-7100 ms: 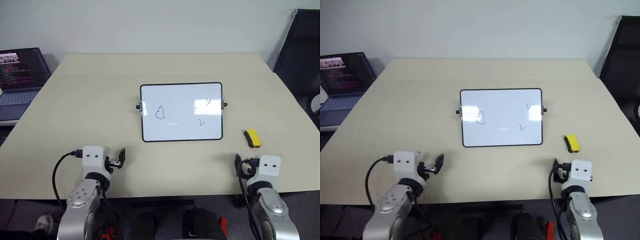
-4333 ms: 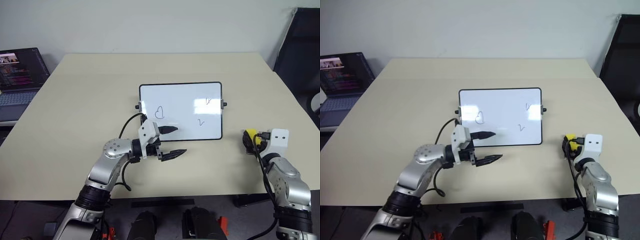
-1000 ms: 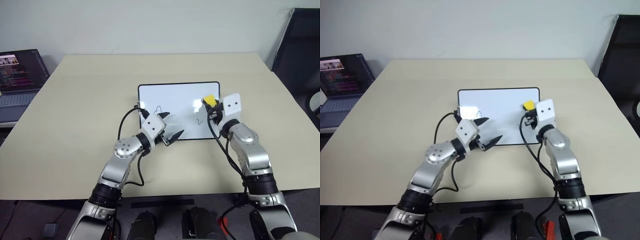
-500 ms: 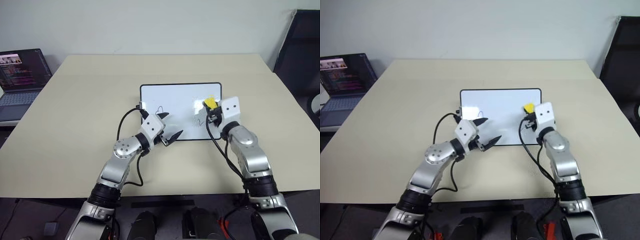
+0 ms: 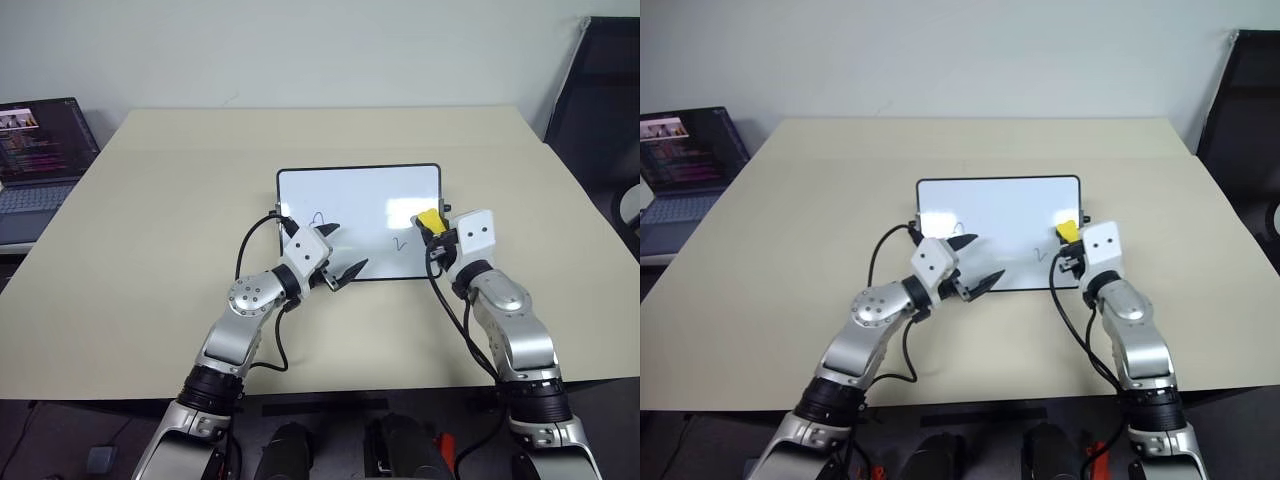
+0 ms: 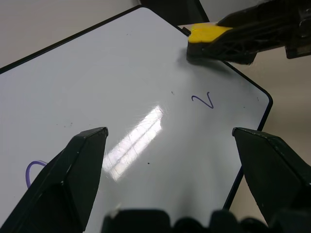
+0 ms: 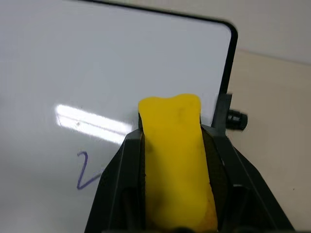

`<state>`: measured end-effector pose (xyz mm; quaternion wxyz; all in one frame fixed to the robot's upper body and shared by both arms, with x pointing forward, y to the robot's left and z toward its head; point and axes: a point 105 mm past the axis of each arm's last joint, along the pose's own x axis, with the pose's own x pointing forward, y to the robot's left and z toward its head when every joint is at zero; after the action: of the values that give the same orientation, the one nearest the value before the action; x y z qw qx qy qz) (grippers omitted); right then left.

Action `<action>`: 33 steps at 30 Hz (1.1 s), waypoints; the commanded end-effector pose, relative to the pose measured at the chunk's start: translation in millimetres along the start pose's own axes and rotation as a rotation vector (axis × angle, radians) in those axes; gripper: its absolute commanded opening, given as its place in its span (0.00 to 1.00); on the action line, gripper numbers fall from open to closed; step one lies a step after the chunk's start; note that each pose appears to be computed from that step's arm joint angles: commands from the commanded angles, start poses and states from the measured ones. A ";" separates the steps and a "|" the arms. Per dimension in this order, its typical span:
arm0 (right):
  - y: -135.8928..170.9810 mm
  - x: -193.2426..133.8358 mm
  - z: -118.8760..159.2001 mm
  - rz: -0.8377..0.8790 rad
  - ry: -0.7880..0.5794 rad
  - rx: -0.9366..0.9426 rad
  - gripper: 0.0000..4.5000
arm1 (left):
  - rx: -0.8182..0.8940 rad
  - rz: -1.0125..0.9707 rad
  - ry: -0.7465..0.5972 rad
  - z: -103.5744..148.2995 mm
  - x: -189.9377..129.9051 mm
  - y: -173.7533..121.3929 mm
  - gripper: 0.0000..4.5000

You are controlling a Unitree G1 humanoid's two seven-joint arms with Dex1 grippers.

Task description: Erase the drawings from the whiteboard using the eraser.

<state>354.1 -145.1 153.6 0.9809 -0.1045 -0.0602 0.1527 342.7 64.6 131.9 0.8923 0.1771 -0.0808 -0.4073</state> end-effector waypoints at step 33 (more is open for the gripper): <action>25.5 9.7 -30.5 0.128 0.115 -0.217 0.27 | 0.011 0.011 0.025 3.9 -19.3 -14.4 1.00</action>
<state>359.4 -105.5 120.8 0.9481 -0.2143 -0.0281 0.2331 322.1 72.6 117.2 0.8971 0.1814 -0.0477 -0.4000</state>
